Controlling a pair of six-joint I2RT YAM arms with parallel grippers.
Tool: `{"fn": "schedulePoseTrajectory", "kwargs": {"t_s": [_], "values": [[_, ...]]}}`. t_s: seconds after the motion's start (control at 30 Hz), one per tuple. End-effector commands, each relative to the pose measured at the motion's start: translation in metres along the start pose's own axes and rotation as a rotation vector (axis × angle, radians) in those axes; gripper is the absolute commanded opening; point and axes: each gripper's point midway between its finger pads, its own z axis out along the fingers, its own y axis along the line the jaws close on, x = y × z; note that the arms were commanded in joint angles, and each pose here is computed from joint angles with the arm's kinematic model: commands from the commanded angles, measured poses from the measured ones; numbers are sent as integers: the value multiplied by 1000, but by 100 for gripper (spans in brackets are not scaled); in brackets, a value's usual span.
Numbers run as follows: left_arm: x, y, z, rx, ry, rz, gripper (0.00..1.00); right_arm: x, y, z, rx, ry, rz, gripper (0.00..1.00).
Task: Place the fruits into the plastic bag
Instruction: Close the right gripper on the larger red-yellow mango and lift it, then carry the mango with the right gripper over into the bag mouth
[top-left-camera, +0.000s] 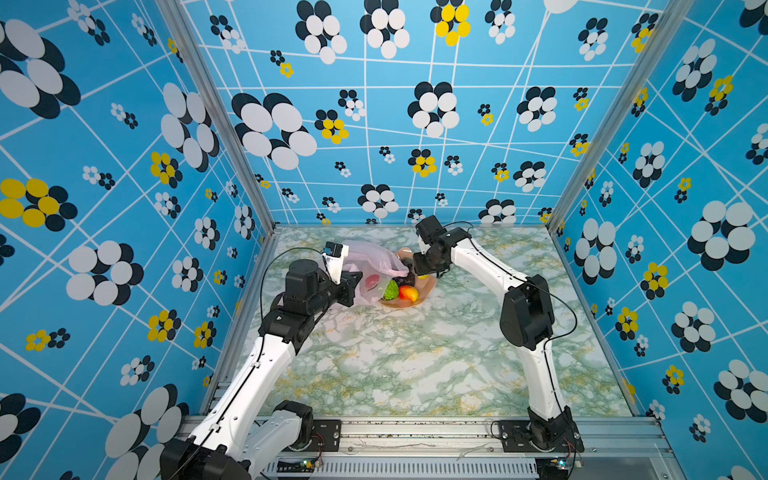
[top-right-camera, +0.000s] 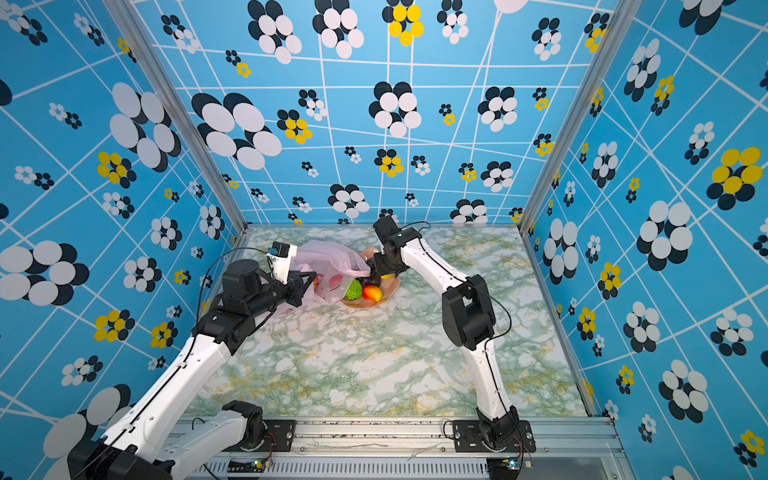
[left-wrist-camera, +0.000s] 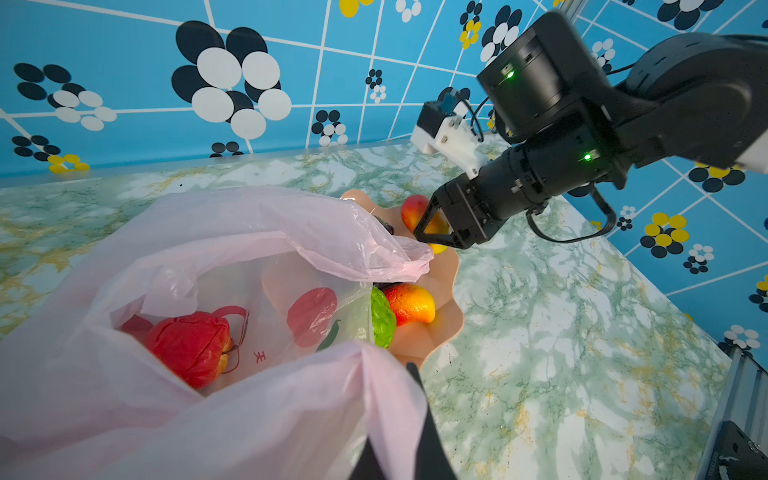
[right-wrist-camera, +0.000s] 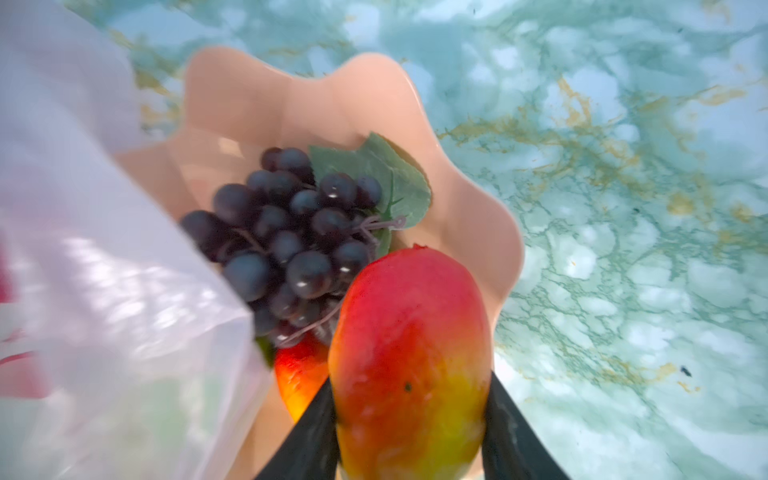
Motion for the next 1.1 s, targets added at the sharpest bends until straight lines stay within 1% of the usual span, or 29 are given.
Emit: {"fn": "schedulePoseTrajectory", "kwargs": {"t_s": [0.0,0.1,0.3,0.4,0.43,0.63,0.8,0.9,1.0,1.07], "values": [[6,-3,3,19,18,6,0,-27,18,-46,-115,-145,47,42],[6,-3,3,20,20,6,0,-33,28,-74,-186,-207,60,41],[10,-5,5,19,32,14,0,-39,41,-136,-315,-369,101,39],[11,-5,6,21,39,13,0,-42,45,-170,-368,-448,101,38],[11,-5,7,22,40,12,0,-33,45,-168,-374,-431,102,38],[11,-5,7,22,41,12,0,-30,60,-198,-504,-466,114,38],[13,-4,8,23,46,8,0,-34,88,-210,-711,-440,191,37],[13,-5,8,23,45,8,0,-40,105,-210,-860,-409,255,37],[14,-4,9,23,49,7,0,-45,115,-200,-941,-368,309,37],[14,-4,9,22,49,6,0,-46,121,-189,-970,-336,334,36]]}}
